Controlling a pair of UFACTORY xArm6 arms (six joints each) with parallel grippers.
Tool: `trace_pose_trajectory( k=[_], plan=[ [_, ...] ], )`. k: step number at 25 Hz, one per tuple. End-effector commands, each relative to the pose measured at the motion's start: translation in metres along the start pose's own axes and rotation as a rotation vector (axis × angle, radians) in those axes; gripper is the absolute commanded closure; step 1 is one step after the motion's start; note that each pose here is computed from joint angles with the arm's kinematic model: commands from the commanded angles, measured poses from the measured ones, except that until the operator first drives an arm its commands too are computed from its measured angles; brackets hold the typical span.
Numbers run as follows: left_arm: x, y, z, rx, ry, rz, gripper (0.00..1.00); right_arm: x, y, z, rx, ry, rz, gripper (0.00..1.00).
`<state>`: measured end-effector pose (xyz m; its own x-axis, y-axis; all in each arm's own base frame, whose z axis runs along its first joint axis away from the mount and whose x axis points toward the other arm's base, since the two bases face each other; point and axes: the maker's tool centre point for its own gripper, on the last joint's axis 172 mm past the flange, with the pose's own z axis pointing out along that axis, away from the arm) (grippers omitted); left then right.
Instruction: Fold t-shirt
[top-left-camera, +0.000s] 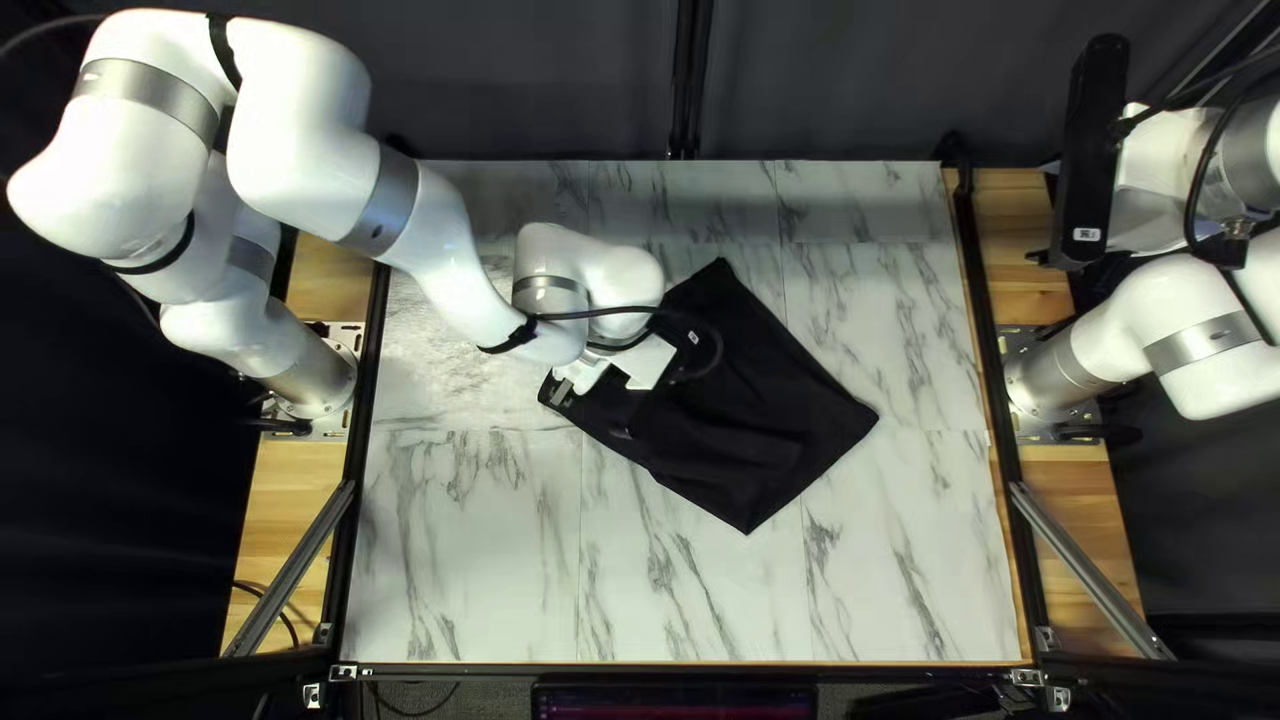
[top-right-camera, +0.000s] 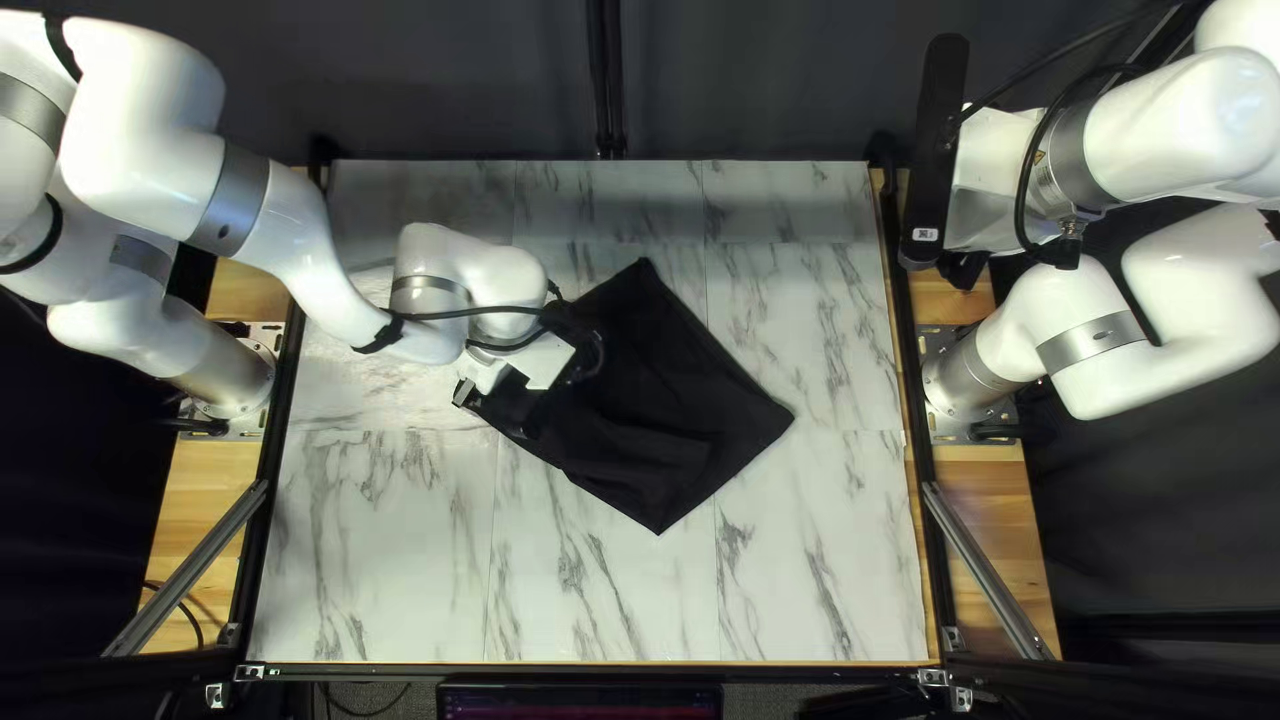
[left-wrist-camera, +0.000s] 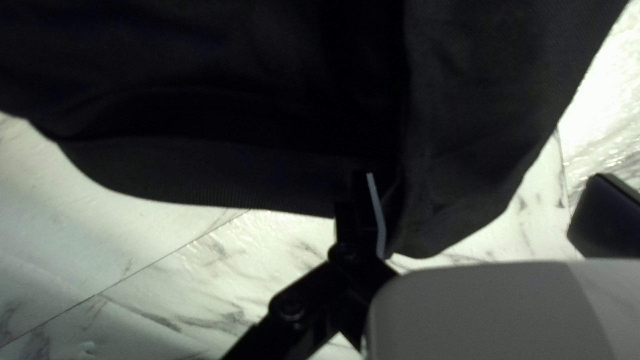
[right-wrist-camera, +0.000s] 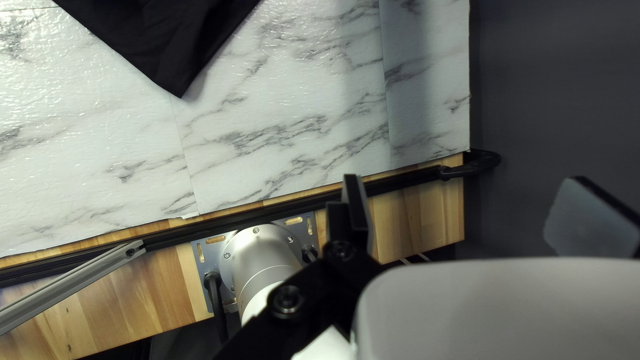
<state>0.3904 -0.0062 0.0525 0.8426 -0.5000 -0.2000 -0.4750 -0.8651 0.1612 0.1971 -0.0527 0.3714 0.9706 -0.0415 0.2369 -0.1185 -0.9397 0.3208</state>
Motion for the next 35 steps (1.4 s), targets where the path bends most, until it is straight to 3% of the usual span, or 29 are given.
trace_pose_trajectory(
  k=[1,2,3,4,6,15,27,35],
  plan=[
    [-0.003,-0.004,0.0,-0.002,0.001,-0.006,0.67,0.0,0.0,0.0,0.0,0.0,0.0,0.0],
    [-0.003,-0.005,0.0,-0.002,0.001,-0.007,0.67,0.0,0.0,0.0,0.0,0.0,0.0,0.0],
    [-0.004,-0.006,0.0,-0.003,0.001,-0.01,0.79,0.0,0.0,0.0,0.0,0.0,0.0,0.0],
    [-0.005,-0.006,-0.002,-0.002,0.002,-0.013,0.8,0.0,0.0,0.0,0.0,0.0,0.0,0.0],
    [-0.006,-0.007,-0.005,0.002,0.003,-0.02,0.93,0.0,0.0,0.0,0.0,0.0,0.0,0.0],
    [-0.011,-0.004,-0.04,0.044,0.007,-0.054,0.93,0.0,0.0,0.0,0.0,0.0,0.0,0.0],
    [-0.004,-0.019,-0.12,0.274,-0.004,-0.215,0.93,0.0,0.0,0.0,0.0,0.0,0.0,0.0],
    [0.01,-0.022,-0.156,0.379,0.021,-0.251,0.93,0.0,0.0,0.0,0.0,0.0,0.0,0.0]
  ],
)
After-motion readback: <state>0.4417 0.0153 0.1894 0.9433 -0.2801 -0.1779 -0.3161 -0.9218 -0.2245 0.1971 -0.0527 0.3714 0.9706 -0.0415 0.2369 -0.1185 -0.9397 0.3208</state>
